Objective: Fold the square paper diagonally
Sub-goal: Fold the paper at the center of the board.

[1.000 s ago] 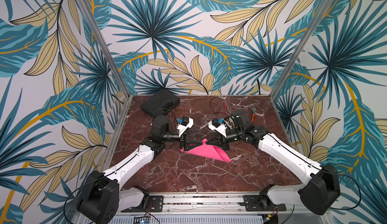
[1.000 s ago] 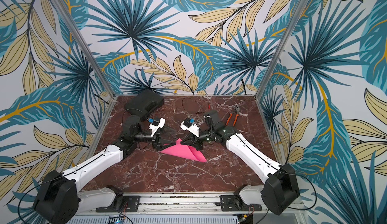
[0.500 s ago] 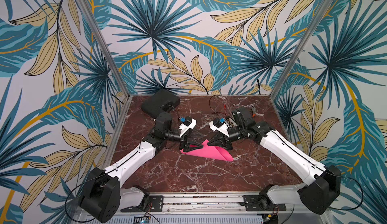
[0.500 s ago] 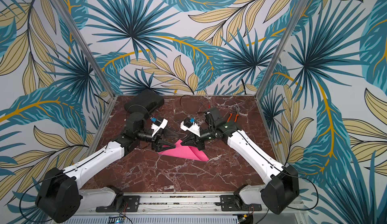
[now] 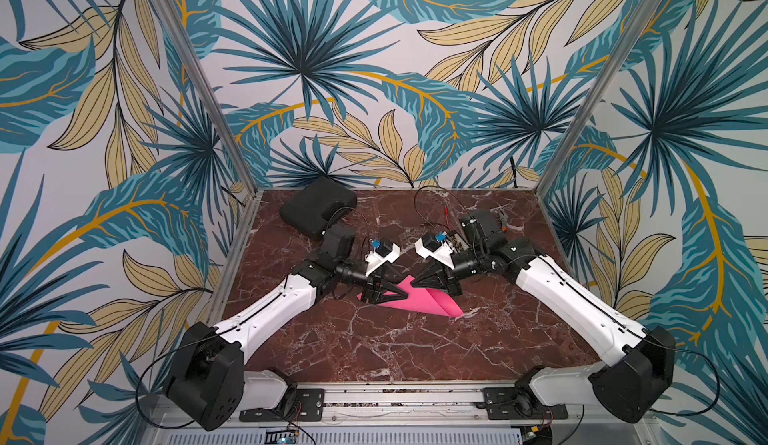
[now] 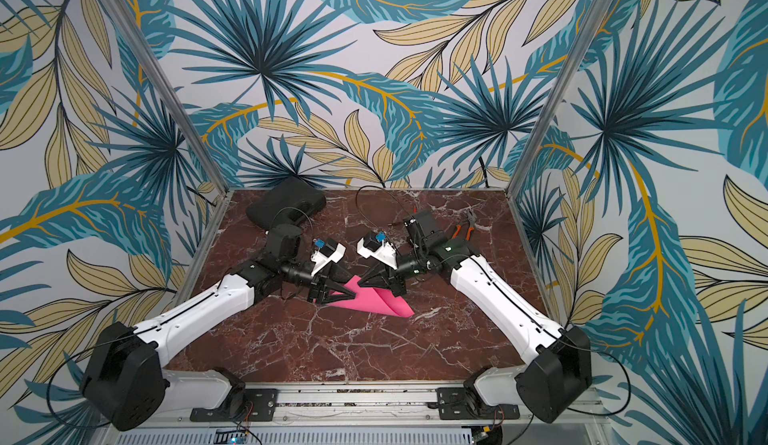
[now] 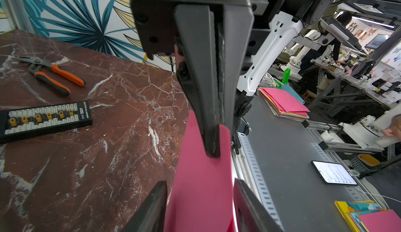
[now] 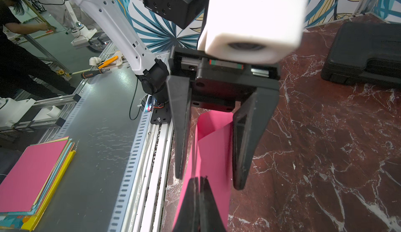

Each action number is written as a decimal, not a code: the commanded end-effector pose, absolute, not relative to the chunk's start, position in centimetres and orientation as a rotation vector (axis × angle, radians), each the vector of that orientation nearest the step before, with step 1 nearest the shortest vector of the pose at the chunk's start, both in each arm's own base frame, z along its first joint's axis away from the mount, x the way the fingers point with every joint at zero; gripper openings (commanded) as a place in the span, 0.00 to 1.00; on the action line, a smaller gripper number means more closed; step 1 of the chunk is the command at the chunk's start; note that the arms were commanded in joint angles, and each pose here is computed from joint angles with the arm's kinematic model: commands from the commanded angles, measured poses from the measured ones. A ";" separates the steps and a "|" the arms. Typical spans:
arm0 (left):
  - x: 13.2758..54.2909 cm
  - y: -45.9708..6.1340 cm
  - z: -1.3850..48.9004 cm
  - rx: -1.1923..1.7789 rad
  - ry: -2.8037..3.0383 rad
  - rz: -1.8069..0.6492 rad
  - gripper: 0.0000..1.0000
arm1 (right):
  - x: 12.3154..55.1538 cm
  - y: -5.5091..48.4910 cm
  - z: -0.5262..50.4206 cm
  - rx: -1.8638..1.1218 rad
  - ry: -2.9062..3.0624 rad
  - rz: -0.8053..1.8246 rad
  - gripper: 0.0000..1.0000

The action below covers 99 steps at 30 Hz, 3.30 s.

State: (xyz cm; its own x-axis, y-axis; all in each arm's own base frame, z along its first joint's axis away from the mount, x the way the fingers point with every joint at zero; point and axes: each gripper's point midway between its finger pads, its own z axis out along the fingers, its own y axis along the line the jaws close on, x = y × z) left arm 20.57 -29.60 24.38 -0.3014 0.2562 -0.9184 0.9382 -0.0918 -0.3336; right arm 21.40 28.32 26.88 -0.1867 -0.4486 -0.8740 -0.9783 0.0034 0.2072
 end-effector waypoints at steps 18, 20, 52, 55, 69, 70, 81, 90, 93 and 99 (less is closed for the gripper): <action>21.4 -30.3 25.1 1.313 1.562 -1.359 0.00 | 22.2 27.4 24.7 -1.453 1.817 1.047 0.16; 21.5 -30.1 24.7 1.305 1.587 -1.328 0.00 | 23.0 27.1 24.9 -1.391 1.875 1.026 0.25; 24.3 -28.9 11.8 1.123 1.899 -1.332 0.00 | 23.6 24.9 11.6 -0.675 2.304 1.221 0.45; 24.3 -28.9 11.5 1.125 1.911 -1.335 0.00 | 24.0 25.0 11.1 -0.676 2.321 1.209 0.45; 24.5 -28.8 11.2 1.125 1.938 -1.333 0.00 | 23.8 25.0 9.5 -0.695 2.372 1.213 0.28; 24.5 -28.8 11.1 1.124 1.942 -1.334 0.00 | 23.8 25.0 9.4 -0.697 2.376 1.213 0.27; 24.7 -28.8 10.9 1.117 1.962 -1.328 0.05 | 23.9 24.8 8.8 -0.713 2.409 1.180 0.08; 24.7 -28.8 10.7 1.112 1.973 -1.335 0.11 | 24.0 24.7 8.5 -0.717 2.421 1.159 0.00; 24.7 -28.9 10.6 1.111 1.979 -1.339 0.11 | 23.9 24.6 8.4 -0.720 2.424 1.152 0.00; 24.7 -28.9 10.4 1.111 1.986 -1.345 0.11 | 24.0 24.6 8.4 -0.724 2.424 1.146 0.00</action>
State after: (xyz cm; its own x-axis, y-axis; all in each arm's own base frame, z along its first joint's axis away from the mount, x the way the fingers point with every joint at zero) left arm 24.17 -28.81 10.30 -0.5486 0.3503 -0.7592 0.8351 0.1849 -0.5181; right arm 23.85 24.68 8.70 -0.8052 -0.2785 -0.5235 -0.5833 0.5313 0.6144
